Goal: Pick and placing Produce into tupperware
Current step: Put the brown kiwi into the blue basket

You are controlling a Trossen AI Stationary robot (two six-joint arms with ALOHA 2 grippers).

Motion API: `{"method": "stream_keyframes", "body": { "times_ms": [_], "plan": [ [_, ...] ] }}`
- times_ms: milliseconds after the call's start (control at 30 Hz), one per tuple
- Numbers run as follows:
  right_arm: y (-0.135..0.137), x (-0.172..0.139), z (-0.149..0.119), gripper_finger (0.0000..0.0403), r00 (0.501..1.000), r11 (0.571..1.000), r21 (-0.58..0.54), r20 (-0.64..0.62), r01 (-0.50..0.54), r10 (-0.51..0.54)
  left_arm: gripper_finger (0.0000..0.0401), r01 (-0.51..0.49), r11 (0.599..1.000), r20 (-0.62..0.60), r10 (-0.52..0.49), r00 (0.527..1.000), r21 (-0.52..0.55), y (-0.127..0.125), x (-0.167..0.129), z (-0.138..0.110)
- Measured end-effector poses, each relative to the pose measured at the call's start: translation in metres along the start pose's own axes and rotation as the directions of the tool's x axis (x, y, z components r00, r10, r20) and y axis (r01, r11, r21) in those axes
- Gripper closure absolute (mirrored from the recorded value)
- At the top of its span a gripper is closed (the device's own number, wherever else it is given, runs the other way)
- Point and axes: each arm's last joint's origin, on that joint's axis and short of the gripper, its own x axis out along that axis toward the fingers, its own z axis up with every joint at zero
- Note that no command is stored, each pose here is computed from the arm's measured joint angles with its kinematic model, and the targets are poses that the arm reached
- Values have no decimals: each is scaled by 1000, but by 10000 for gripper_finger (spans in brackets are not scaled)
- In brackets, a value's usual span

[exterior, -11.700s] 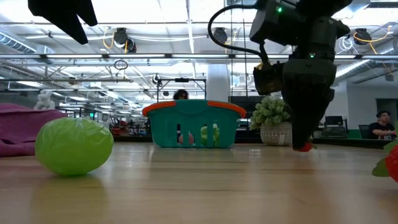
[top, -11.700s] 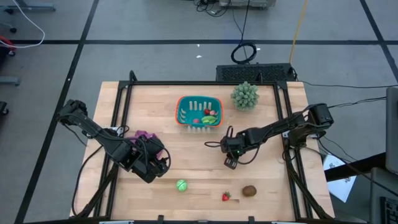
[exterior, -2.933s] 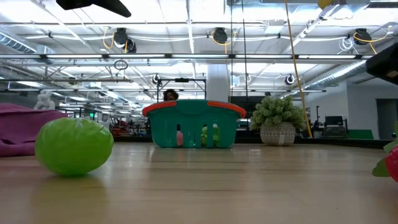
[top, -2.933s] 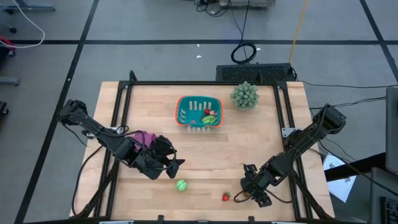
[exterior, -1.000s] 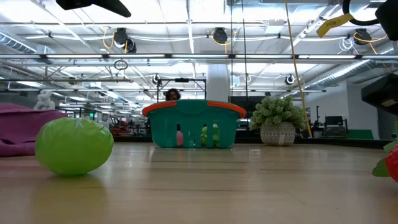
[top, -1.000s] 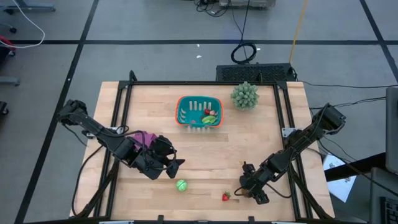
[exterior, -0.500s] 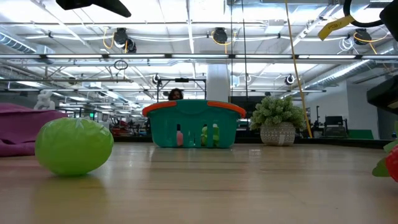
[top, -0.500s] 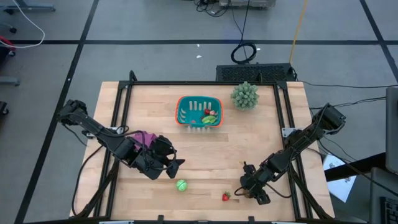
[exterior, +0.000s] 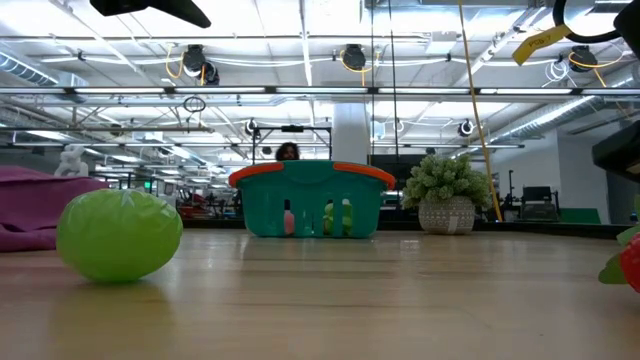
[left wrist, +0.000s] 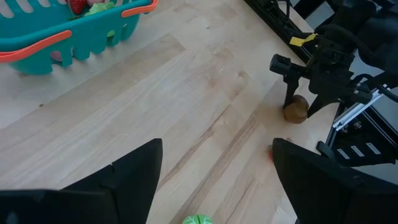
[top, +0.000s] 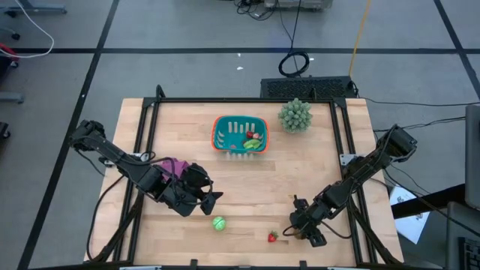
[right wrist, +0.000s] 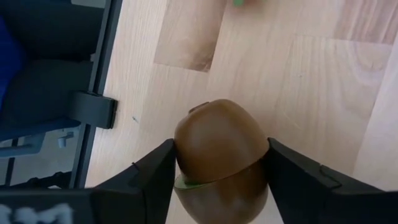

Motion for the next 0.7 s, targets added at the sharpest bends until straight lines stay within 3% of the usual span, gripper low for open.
{"method": "stream_keyframes", "body": {
  "times_ms": [700],
  "plan": [
    [-29,-13,18,195,998,999,-11,50,47,-47,93,0,1000,0,0,1000,7,0,0,0]
  ]
}}
